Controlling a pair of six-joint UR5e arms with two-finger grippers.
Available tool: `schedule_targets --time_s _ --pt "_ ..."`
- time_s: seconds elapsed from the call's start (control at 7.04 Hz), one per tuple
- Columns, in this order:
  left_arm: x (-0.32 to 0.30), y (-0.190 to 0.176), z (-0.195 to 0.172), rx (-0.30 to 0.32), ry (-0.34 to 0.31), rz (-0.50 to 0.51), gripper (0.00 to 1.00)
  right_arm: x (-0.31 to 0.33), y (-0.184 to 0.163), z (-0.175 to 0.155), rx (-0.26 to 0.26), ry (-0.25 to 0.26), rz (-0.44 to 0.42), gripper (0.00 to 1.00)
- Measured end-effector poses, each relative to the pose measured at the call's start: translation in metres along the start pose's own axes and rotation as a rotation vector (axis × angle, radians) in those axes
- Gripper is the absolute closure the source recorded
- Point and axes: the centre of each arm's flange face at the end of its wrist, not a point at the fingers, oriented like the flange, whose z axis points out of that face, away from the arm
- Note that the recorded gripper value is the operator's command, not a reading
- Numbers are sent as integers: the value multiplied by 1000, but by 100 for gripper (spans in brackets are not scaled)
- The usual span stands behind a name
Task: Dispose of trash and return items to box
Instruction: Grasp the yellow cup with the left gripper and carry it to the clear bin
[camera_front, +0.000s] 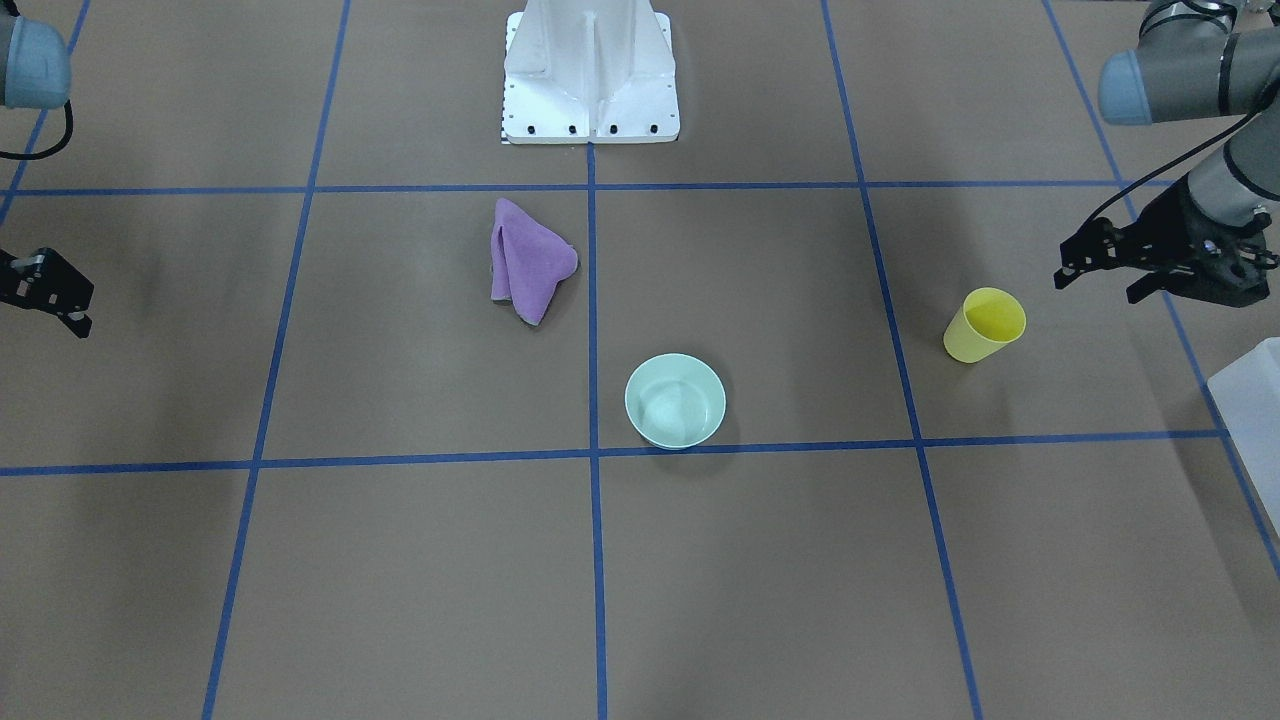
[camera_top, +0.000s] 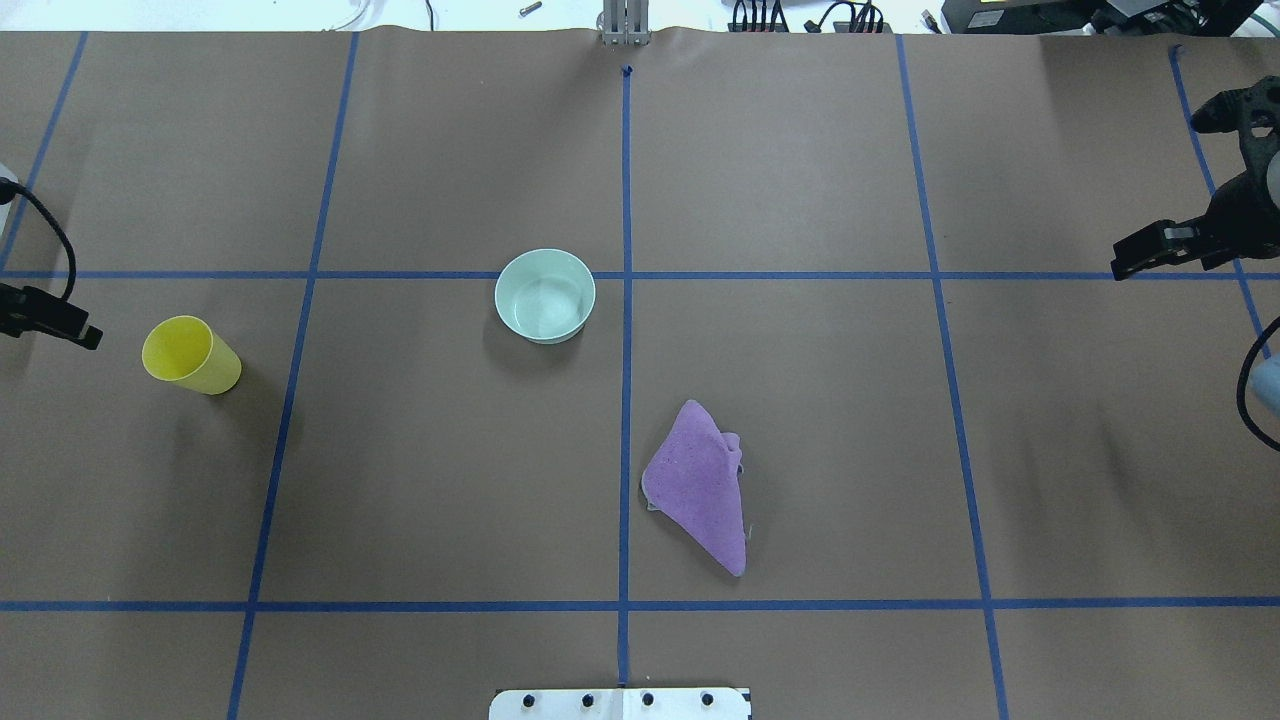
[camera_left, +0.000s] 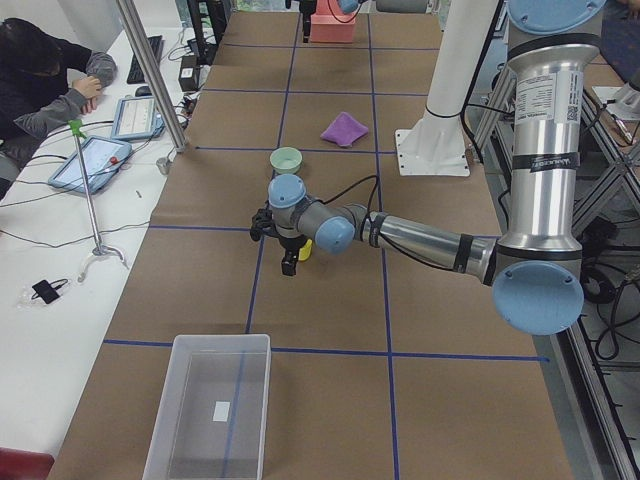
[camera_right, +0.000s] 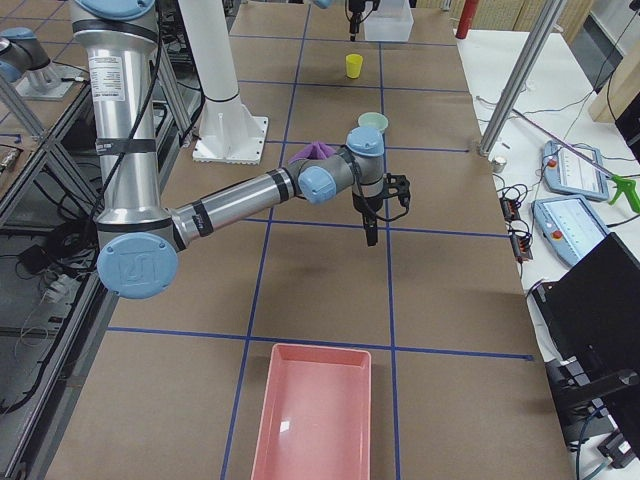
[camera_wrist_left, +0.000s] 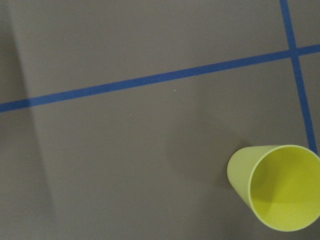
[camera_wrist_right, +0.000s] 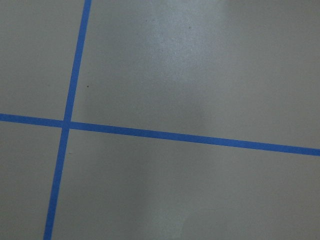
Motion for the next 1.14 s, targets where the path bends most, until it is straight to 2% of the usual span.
schedule_targets --time_s 0.28,0.43,0.57,0.71,0.85,0.99,1.14 --pt "12 -12 19 -15 9 -9 2 -2 1 2 0 5 -3 0" --pt "17 -15 25 -22 12 -5 6 -3 1 2 0 6 -4 0" --pt "22 -18 31 -30 14 0 41 -2 1 3 0 8 -4 0" --pt "25 -21 37 -38 14 0 70 -3 1 3 0 9 -5 0" --pt "27 -24 42 -46 13 0 93 -3 2 3 -1 9 -6 0" --pt "30 -28 46 -50 14 3 100 -3 2 4 -2 10 -7 0" --pt "33 -31 47 -49 17 7 100 -4 2 5 -4 10 -9 0"
